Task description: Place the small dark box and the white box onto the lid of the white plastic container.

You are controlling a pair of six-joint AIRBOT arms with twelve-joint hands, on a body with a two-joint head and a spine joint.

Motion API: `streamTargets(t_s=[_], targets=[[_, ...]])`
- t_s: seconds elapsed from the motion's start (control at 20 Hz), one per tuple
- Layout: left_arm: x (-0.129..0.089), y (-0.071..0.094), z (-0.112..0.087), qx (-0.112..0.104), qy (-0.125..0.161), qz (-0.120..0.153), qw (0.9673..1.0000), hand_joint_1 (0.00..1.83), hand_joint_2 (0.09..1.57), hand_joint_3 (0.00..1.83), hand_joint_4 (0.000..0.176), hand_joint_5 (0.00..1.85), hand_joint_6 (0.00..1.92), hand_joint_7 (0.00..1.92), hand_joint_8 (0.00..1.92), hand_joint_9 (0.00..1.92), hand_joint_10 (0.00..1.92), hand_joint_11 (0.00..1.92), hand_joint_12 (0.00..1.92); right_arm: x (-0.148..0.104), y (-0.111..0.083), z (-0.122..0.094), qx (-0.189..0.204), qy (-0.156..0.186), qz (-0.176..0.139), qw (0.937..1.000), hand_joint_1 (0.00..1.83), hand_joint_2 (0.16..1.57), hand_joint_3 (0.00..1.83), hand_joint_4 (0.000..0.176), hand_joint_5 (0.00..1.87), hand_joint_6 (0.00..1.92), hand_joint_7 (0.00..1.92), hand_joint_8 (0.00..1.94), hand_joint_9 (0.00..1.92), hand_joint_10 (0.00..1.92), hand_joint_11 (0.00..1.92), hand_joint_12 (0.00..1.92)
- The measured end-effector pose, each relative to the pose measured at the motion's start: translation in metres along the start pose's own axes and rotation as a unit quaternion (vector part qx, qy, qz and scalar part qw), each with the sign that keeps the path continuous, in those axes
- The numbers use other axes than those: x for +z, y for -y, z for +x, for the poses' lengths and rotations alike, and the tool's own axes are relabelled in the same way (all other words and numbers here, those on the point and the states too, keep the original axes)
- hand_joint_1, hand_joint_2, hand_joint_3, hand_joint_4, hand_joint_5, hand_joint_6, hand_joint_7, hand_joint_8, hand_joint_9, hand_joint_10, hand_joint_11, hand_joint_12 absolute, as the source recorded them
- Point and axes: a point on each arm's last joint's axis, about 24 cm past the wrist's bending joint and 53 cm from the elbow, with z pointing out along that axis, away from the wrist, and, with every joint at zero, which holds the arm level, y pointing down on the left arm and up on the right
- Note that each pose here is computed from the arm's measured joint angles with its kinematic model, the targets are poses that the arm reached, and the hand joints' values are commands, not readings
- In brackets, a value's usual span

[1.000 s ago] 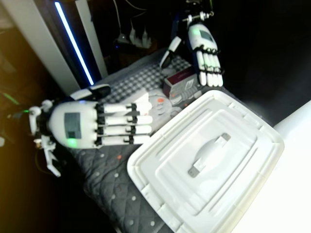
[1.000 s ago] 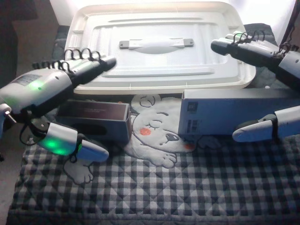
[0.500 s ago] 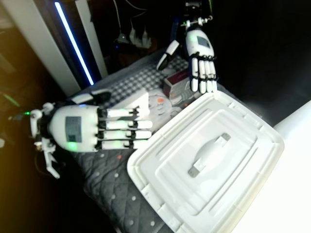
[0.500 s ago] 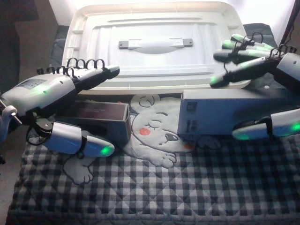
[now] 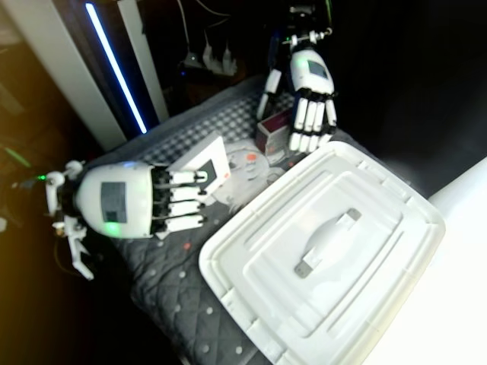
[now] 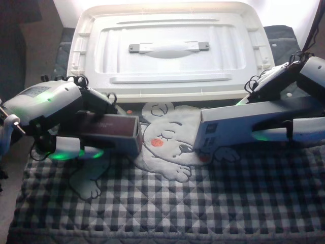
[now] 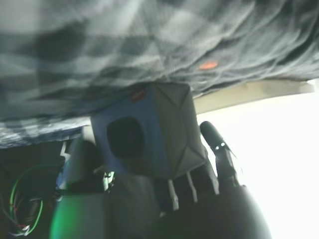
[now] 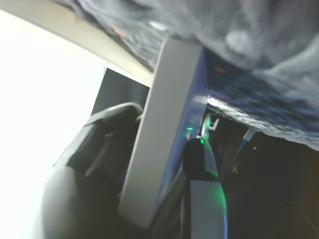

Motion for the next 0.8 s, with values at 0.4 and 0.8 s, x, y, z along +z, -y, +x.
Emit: streamTargets(t_s=[0.4,0.8], targets=[[0.0,0.003,-0.005,-0.004,0.01,0.006,0.9999,1.2,1.15,0.0,0.015,0.94,1.01,0.86,1.22,0.72,0.95,0.41,1.52,0.0,0.0,0.001,0.001,0.0,-0.001,1.0,1.29,1.04,0.0,0.0,1.34,0.09,1.09,1.09,0.97,1.24,0.7,1.64],[0.006,0.041,-0.059,0.004,0.084,0.069,0.9941,1.25,1.12,0.0,0.0,1.05,0.67,0.9,1.32,0.62,1.22,0.21,1.8,0.009,-0.021,-0.023,-0.002,0.035,-0.04,0.9986,1.22,0.97,0.0,0.0,1.46,0.09,0.92,1.5,0.75,1.9,0.69,1.92]])
